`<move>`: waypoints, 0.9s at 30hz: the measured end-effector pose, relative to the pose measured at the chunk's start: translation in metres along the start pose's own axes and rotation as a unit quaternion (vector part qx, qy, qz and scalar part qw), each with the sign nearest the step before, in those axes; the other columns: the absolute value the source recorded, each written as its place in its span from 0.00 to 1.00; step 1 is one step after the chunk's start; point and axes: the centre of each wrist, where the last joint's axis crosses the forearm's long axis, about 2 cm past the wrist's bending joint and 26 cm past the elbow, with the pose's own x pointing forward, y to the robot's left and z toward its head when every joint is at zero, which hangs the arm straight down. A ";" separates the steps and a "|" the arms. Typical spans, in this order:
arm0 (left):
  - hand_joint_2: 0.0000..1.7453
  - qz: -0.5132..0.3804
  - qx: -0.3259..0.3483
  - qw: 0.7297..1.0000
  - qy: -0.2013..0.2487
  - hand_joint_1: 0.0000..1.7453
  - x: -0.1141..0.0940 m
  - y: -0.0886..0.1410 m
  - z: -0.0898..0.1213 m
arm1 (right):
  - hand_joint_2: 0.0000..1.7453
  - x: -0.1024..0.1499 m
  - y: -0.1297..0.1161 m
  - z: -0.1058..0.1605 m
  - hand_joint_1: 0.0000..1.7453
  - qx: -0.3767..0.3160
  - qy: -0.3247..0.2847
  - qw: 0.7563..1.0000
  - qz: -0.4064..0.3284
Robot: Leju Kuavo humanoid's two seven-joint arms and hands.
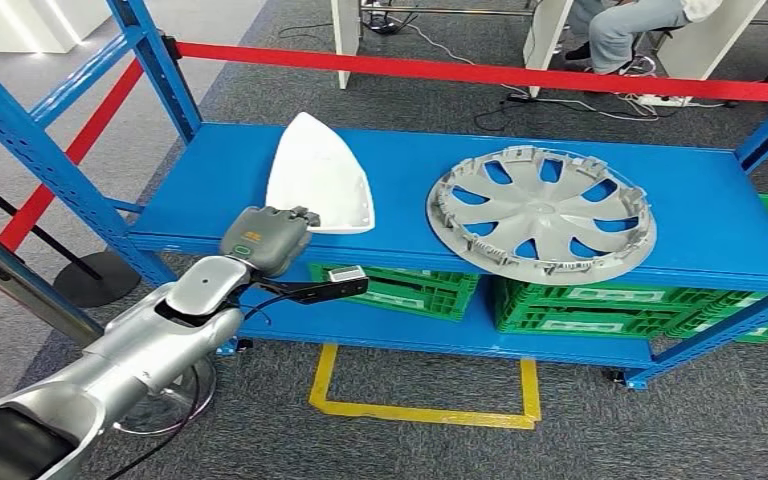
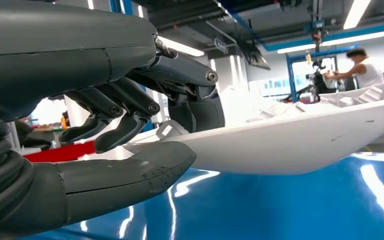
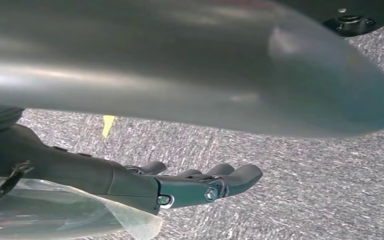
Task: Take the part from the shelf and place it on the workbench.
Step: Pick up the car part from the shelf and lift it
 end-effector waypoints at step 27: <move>1.00 -0.033 0.054 0.998 -0.008 1.00 -0.017 0.028 -0.008 | 0.00 0.001 0.000 0.000 0.00 0.009 -0.013 1.000 0.005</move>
